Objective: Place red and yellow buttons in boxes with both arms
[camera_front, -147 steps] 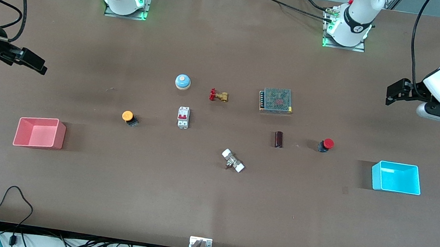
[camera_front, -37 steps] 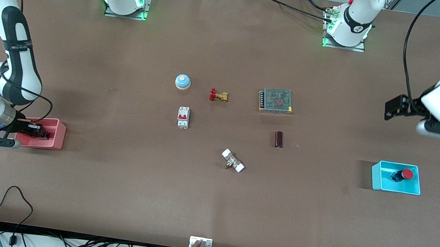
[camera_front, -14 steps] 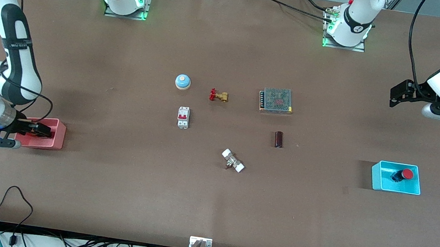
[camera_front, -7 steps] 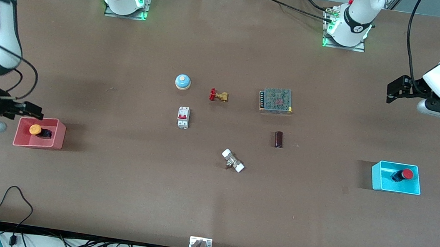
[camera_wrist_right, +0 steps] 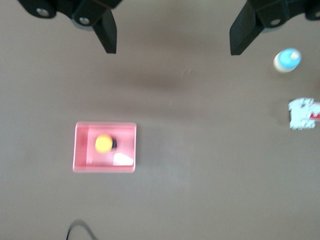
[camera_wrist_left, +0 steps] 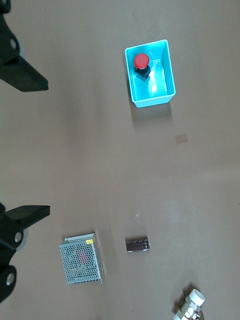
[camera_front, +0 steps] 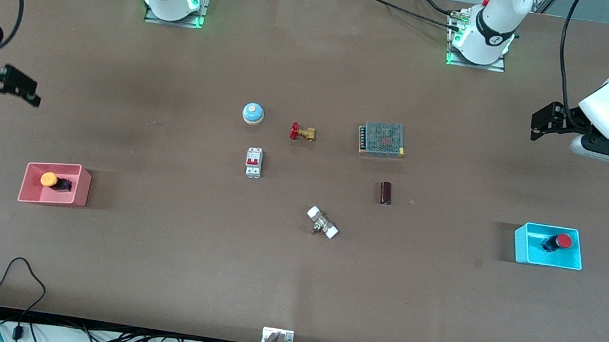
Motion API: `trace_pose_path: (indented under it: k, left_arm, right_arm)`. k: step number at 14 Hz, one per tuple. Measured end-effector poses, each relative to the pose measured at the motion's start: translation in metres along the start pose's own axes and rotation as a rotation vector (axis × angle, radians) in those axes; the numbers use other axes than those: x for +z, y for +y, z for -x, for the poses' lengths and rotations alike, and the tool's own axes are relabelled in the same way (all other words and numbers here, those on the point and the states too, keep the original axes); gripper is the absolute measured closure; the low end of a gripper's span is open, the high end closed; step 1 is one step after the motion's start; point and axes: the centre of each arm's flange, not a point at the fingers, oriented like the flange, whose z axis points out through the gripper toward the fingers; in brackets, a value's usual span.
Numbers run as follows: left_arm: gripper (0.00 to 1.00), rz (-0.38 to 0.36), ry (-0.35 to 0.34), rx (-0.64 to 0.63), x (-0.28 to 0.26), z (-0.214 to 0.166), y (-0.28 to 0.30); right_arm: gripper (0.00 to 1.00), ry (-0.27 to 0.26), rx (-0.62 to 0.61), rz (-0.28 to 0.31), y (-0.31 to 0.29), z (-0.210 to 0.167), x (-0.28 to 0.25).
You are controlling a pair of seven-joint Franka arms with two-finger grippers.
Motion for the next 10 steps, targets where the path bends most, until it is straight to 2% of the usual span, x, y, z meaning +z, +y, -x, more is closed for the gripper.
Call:
trace_pose_path:
  k: [2, 5, 10]
  left_arm:
    - [0.00, 0.000, 0.000, 0.000, 0.000, 0.000, 0.000]
    - [0.00, 0.000, 0.000, 0.000, 0.000, 0.000, 0.000]
    - [0.00, 0.000, 0.000, -0.002, 0.000, 0.000, -0.001]
  right_arm:
    - [0.00, -0.025, 0.011, 0.008, -0.014, 0.014, -0.013]
    - [0.00, -0.032, -0.006, 0.038, -0.036, 0.015, -0.014]
    - [0.00, -0.038, -0.009, 0.038, -0.038, 0.012, -0.009]
